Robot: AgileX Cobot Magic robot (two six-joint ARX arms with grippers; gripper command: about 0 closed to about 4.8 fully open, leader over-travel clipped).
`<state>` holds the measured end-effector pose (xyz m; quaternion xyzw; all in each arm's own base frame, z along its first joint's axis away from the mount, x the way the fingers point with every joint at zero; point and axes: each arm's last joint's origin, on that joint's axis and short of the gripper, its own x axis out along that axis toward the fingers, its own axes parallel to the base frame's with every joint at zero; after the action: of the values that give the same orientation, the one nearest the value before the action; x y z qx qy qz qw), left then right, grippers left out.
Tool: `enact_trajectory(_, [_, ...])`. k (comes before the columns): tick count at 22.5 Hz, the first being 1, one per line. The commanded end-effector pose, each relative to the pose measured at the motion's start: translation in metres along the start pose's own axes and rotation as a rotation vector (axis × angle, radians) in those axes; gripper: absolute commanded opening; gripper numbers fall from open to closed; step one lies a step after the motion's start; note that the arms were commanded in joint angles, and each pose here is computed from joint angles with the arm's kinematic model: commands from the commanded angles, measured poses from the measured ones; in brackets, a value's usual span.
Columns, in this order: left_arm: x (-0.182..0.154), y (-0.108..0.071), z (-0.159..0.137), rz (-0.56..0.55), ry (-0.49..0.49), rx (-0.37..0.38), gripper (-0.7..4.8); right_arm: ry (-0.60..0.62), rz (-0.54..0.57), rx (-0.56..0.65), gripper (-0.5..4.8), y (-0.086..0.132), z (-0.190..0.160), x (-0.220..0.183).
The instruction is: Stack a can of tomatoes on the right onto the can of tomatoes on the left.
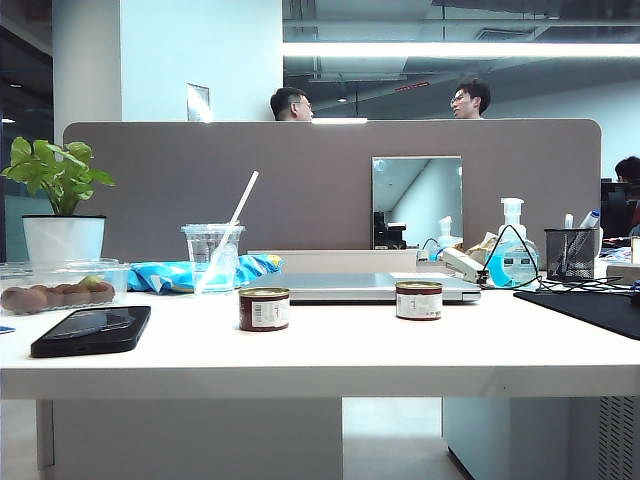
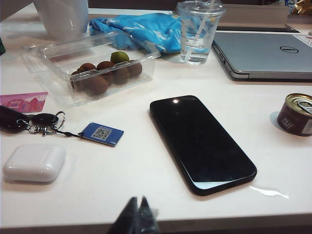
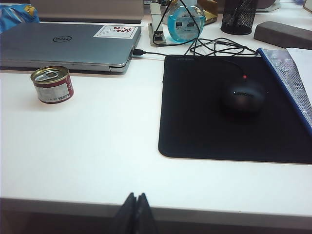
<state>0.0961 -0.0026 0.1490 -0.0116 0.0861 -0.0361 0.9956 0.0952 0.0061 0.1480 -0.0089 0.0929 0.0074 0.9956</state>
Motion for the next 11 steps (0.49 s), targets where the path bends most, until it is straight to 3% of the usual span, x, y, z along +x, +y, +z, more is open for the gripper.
enact_trajectory(1, [-0.0001, -0.0001, -0.0002, -0.001, 0.005, 0.002, -0.02, -0.003, 0.0, 0.003, 0.0, 0.0001, 0.0009, -0.0003])
enact_trajectory(11, [-0.0013, -0.0017, 0.004, -0.019, -0.007, 0.002, -0.02, -0.003, 0.0, 0.003, 0.0, 0.0001, 0.0009, -0.0003])
